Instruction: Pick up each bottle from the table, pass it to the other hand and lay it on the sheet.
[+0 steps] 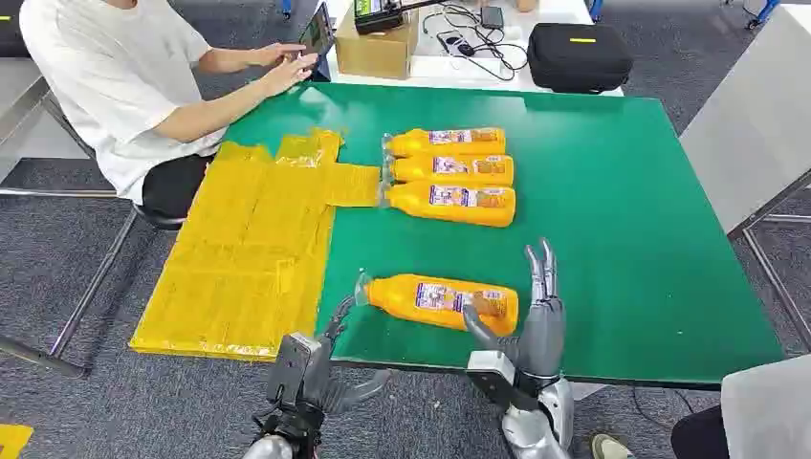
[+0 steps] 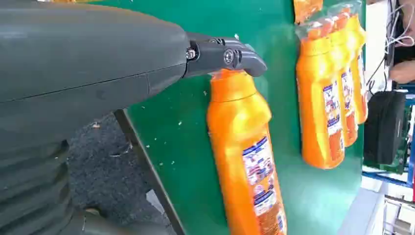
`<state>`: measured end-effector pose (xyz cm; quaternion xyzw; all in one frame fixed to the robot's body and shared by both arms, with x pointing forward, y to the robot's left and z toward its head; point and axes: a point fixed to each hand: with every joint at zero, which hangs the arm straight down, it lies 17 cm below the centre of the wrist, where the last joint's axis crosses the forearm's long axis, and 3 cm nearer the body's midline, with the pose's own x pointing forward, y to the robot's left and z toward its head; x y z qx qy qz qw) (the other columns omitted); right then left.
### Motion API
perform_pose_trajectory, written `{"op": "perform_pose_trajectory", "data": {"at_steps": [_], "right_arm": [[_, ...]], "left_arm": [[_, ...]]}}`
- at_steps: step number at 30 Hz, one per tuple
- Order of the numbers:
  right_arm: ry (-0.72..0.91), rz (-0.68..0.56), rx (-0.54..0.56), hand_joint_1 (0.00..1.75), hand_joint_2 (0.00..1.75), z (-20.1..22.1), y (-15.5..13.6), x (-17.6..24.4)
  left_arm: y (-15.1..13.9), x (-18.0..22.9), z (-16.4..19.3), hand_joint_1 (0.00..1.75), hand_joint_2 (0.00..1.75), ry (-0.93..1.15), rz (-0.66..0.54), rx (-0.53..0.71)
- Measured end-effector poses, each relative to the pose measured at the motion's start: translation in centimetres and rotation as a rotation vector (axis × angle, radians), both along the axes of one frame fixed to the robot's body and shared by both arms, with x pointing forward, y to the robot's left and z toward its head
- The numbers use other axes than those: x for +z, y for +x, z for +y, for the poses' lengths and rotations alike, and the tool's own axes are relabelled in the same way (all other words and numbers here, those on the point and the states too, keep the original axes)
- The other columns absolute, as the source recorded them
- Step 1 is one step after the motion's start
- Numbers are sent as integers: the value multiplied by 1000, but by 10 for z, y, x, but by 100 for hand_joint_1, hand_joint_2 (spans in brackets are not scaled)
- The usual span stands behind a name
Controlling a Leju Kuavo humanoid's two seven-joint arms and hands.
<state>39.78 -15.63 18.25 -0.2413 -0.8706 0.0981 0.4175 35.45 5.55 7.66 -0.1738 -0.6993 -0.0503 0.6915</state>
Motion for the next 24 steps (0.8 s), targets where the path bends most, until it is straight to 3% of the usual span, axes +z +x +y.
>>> {"op": "perform_pose_trajectory", "data": {"at_steps": [14,21,24], "right_arm": [[144,-13,47,0,175,4,-13,14],[131,-7,89,0,175,18,-15,15],[26,72,99,0,175,33,-7,-4]], "left_arm": [[7,14,9,0,175,-3,-72,75],[10,47,20,0,175,-103,-171,158],[11,59,24,0,175,-137,-194,172]]}}
